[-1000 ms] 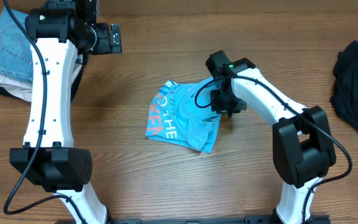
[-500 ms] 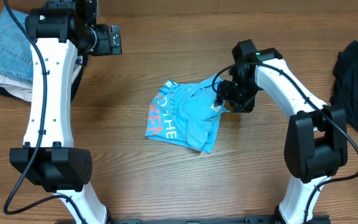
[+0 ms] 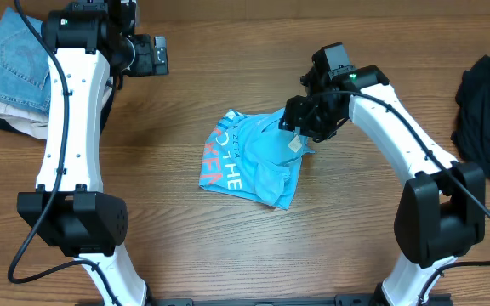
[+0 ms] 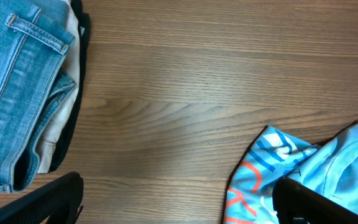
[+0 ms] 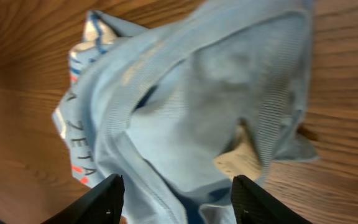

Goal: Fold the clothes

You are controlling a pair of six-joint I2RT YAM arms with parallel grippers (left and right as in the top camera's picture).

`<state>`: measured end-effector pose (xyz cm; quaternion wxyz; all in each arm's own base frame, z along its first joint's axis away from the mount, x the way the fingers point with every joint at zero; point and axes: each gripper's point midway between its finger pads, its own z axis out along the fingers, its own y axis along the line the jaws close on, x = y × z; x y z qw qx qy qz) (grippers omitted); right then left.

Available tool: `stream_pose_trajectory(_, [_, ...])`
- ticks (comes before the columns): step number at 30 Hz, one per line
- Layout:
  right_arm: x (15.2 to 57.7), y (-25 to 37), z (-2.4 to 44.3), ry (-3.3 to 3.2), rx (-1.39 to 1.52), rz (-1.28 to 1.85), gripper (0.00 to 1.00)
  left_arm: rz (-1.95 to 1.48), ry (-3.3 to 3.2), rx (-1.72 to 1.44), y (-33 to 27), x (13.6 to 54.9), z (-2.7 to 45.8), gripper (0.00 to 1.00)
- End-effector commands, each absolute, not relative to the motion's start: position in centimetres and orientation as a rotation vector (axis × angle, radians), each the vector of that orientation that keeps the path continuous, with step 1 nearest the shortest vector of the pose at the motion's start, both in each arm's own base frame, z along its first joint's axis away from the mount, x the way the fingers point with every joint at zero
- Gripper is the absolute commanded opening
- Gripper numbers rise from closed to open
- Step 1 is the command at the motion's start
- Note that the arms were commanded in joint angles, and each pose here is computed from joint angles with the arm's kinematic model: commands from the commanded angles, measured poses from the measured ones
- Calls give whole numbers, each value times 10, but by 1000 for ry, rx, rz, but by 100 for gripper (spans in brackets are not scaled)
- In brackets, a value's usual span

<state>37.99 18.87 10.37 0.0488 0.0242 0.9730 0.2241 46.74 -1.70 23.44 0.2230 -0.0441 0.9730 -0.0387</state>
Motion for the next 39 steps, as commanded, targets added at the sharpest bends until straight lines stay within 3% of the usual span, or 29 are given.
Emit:
stream_pose_trajectory(1, [370,233,111,2943,-55,746,59,-95,2690,-104,-14,470,231,100])
stream_pose_trajectory(8, [357,272,68,3030,-47,726,50,-95,2697,-104,-14,468,231,100])
stream_pose_trajectory(19, [364,281,48,3024,-3,689,37,-94,2706,-105,-14,466,230,100])
stream_pose_trajectory(28, [368,264,50,3045,74,689,4,-89,2711,-106,-13,465,229,100])
stream_pose_trajectory(34, [375,191,86,3027,147,516,5,-89,2711,-106,-13,465,229,100])
stream_pose_trajectory(38, [363,149,78,3100,200,288,10,-89,2711,-106,-13,465,229,100])
stream_pose_trajectory(39, [362,146,77,3103,203,258,17,-89,2711,-106,-13,465,229,100])
